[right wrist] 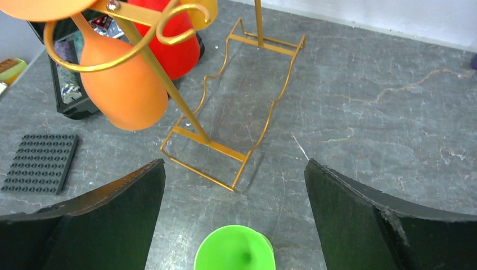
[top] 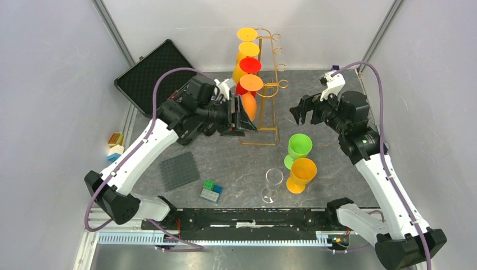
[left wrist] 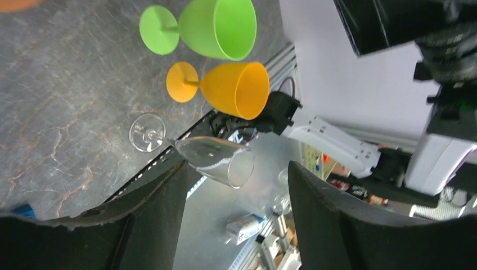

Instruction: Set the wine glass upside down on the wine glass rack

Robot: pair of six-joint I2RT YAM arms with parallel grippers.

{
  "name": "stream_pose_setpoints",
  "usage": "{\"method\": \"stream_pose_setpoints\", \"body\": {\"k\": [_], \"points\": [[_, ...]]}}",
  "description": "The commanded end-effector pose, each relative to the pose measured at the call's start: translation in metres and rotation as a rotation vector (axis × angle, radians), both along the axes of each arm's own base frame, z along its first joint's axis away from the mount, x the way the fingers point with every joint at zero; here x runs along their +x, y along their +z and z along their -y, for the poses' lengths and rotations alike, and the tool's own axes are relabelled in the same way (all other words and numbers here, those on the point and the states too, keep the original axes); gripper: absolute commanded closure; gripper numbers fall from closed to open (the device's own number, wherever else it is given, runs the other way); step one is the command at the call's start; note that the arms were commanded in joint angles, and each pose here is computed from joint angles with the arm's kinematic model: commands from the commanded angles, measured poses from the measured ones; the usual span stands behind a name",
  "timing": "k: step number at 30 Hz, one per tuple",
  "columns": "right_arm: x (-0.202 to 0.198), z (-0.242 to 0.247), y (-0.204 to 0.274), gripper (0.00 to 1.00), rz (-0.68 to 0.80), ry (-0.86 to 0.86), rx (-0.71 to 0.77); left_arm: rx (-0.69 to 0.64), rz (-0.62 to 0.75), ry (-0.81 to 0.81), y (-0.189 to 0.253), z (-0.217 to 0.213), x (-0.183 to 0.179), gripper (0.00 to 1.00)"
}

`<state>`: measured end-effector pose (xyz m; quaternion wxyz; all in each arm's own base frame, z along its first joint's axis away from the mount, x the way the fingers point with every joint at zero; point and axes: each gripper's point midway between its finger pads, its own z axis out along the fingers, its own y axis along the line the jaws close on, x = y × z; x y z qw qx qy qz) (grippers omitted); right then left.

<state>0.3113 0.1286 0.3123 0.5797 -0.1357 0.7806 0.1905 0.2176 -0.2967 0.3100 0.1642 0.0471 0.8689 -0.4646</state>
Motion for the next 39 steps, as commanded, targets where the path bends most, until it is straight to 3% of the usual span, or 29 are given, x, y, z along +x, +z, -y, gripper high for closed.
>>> {"method": "stream_pose_setpoints", "body": {"k": [1, 7, 18, 25, 35, 39], "points": [[0.002, 0.005, -0.002, 0.02, 0.012, -0.015, -0.022, 0.050, 0.107, -0.096, -0.003, 0.018, -0.018, 0.31], [0.003, 0.004, -0.013, 0.02, -0.012, -0.010, -0.027, 0.101, 0.132, -0.208, -0.011, 0.047, -0.045, 0.34], [0.003, 0.005, -0.023, 0.02, -0.035, -0.017, -0.031, 0.319, 0.194, -0.475, -0.039, 0.092, -0.104, 0.40], [0.004, 0.007, -0.021, 0.02, -0.030, -0.028, -0.036, 0.422, 0.218, -0.605, -0.058, 0.106, -0.140, 0.52], [0.004, 0.006, -0.016, 0.02, -0.022, -0.028, -0.030, 0.574, 0.257, -0.611, -0.088, 0.103, -0.141, 0.54], [0.004, 0.006, -0.015, 0.02, -0.021, -0.026, -0.029, 0.611, 0.278, -0.605, -0.093, 0.100, -0.137, 0.60]]}}
